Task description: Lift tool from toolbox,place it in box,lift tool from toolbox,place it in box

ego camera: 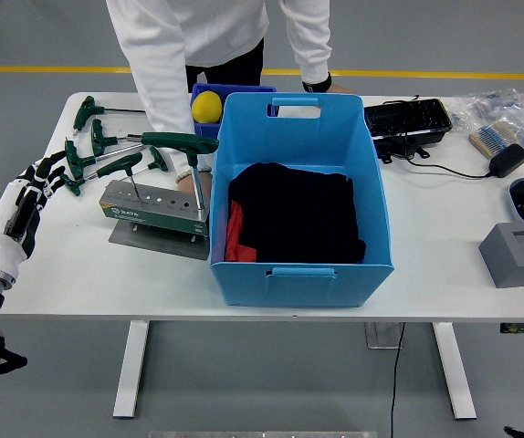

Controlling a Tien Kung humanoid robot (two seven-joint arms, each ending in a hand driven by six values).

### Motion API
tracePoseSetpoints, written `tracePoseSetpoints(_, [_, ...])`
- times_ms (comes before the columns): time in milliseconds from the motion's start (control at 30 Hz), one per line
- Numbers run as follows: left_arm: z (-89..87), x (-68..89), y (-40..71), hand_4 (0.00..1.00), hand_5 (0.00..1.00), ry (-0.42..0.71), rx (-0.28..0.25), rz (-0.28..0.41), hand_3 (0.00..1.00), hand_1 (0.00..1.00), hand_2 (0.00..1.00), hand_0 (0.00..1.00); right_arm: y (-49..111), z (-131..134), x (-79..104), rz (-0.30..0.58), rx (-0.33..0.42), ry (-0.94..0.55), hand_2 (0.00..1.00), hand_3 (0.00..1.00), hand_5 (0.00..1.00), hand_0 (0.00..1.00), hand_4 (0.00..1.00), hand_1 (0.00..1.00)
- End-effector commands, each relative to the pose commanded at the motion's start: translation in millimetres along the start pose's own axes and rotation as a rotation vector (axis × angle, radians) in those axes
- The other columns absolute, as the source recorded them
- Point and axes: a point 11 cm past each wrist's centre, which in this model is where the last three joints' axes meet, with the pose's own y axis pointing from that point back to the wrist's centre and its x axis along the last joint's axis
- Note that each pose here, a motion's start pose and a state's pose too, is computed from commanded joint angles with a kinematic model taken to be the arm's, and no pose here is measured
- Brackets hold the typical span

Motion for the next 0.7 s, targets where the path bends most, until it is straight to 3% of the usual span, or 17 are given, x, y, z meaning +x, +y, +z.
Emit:
tracePoseSetpoints(67, [1.7,0.6,-0.5,0.965,0.932,-0.029,-0.005,-0.002,0.872,0.970,0.998,0.927,0.0,0.1,0.2,0.000,0.000,0.000,0.665,0.540,0.659,0.616,0.775,0.596])
tracePoseSetpoints(100, [4.4,1.5,-1.5,0.998,0.817,-0.059,-0.014,-0.006,0.883,0.991,0.998,0.957,0.0,0.1,0.2,0.000,-0.001,0.000,0.665,0.540,0.659,0.617,0.775,0.596])
tracePoseSetpoints(167, [10.5,3.1,-3.5,0.998,0.817,-0.123,-0.035,-0.013,0.883,0.991,0.998,0.957,0.0,0.3,0.2,0.000,-0.001,0.000,0.665,0.540,0.659,0.617,0.775,0.596])
tracePoseSetpoints(267, [31.6,3.8,-10.0,0.998,0.817,-0.263,-0.111,-0.038,0.883,0.991,0.998,0.957,0.0,0.5,0.4,0.000,-0.002,-0.001,0.665,0.540,0.659,0.617,0.775,0.596])
tracePoseSetpoints(300, [42.7,2.4,-13.8,0.998,0.707,-0.314,-0.150,-0.055,0.938,0.998,0.998,0.998,0.0,0.5,0.3,0.000,-0.002,-0.001,0.665,0.540,0.658,0.616,0.775,0.596])
tracePoseSetpoints(367, [62.5,-3.2,-20.8,0.998,0.707,-0.434,-0.223,-0.101,0.938,0.998,0.998,0.998,0.0,0.6,0.1,0.000,-0.003,-0.001,0.665,0.540,0.658,0.616,0.775,0.596])
tracePoseSetpoints(467, [91.2,-17.8,-34.3,0.998,0.707,-0.625,-0.328,-0.200,0.938,0.998,0.998,0.998,0.0,0.9,0.1,-0.001,-0.004,-0.002,0.665,0.540,0.658,0.616,0.775,0.596])
tracePoseSetpoints(500, [99.1,-22.9,-38.9,0.998,0.629,-0.689,-0.358,-0.232,0.969,0.998,0.998,0.998,0.0,0.9,0.2,-0.001,-0.004,-0.002,0.666,0.540,0.657,0.617,0.776,0.596])
tracePoseSetpoints(667, [131.8,-57.2,-63.3,0.998,0.629,-1.031,-0.510,-0.399,0.969,0.998,0.998,0.998,-0.1,0.3,1.4,0.001,-0.004,0.001,0.666,0.540,0.657,0.617,0.776,0.596])
tracePoseSetpoints(700, [137.1,-65.1,-67.7,0.998,0.570,-1.094,-0.538,-0.430,0.992,0.998,0.998,0.998,-0.1,0.4,1.6,0.001,-0.004,-0.001,0.666,0.541,0.655,0.618,0.776,0.596])
